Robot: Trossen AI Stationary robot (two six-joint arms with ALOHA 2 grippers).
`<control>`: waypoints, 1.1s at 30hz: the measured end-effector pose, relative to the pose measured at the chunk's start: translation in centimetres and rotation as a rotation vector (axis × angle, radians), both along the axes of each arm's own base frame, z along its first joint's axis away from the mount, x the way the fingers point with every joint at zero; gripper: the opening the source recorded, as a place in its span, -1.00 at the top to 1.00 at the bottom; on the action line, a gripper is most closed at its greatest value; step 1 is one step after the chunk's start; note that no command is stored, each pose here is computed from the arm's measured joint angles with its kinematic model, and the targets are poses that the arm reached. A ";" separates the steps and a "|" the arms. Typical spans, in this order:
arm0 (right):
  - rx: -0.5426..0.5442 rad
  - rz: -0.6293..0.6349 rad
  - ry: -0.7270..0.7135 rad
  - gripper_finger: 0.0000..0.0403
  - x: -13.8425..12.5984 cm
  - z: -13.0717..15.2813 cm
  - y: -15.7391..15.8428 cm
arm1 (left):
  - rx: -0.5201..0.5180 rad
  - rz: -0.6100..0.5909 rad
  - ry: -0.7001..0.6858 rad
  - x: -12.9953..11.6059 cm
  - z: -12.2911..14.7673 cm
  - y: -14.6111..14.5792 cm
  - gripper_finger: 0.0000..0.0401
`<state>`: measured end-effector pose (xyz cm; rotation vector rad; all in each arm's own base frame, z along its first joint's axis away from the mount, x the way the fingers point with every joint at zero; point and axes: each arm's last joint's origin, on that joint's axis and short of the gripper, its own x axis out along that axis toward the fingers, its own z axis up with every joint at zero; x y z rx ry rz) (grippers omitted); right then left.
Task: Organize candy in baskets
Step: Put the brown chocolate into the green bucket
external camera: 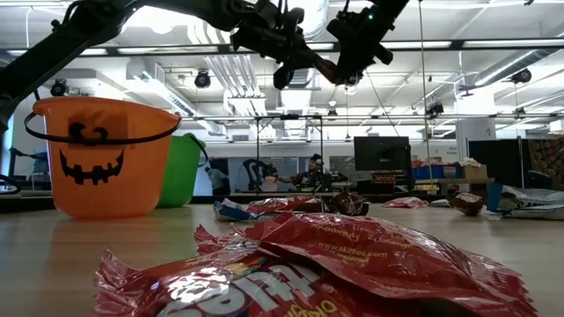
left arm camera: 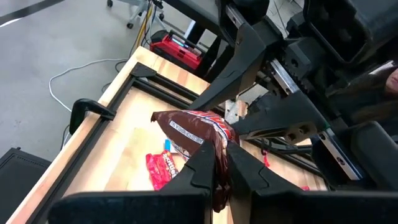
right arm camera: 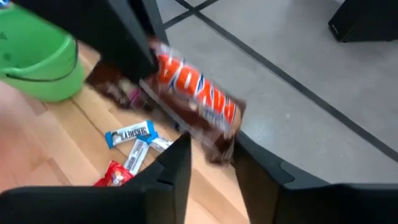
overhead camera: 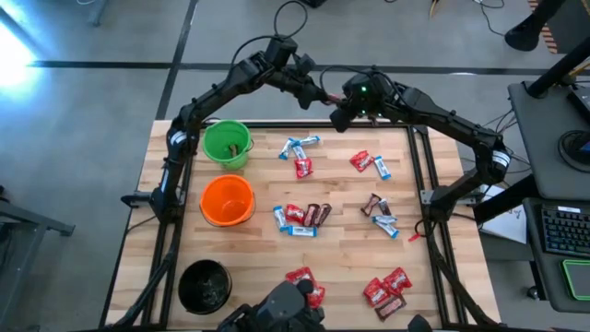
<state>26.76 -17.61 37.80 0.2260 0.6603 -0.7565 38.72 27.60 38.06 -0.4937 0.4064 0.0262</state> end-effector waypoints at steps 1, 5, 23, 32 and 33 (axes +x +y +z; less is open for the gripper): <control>0.005 0.001 0.011 0.37 -0.1 -0.1 0.0 | -0.003 0.005 0.004 -0.2 0.0 0.2 1.00; 0.002 -0.015 0.048 0.19 -0.3 -0.3 0.1 | -0.010 0.030 0.013 -1.2 0.4 0.8 1.00; 0.075 -0.077 0.098 0.08 -1.4 -0.5 0.7 | 0.049 0.288 0.662 -11.1 2.6 -2.6 1.00; 0.143 -0.172 0.026 0.13 -1.4 -0.6 0.7 | 0.083 0.336 0.811 -15.4 3.7 -4.4 1.00; 0.152 -0.186 0.019 0.13 -1.5 -0.7 0.6 | 0.067 0.337 0.829 -15.9 3.3 -4.5 1.00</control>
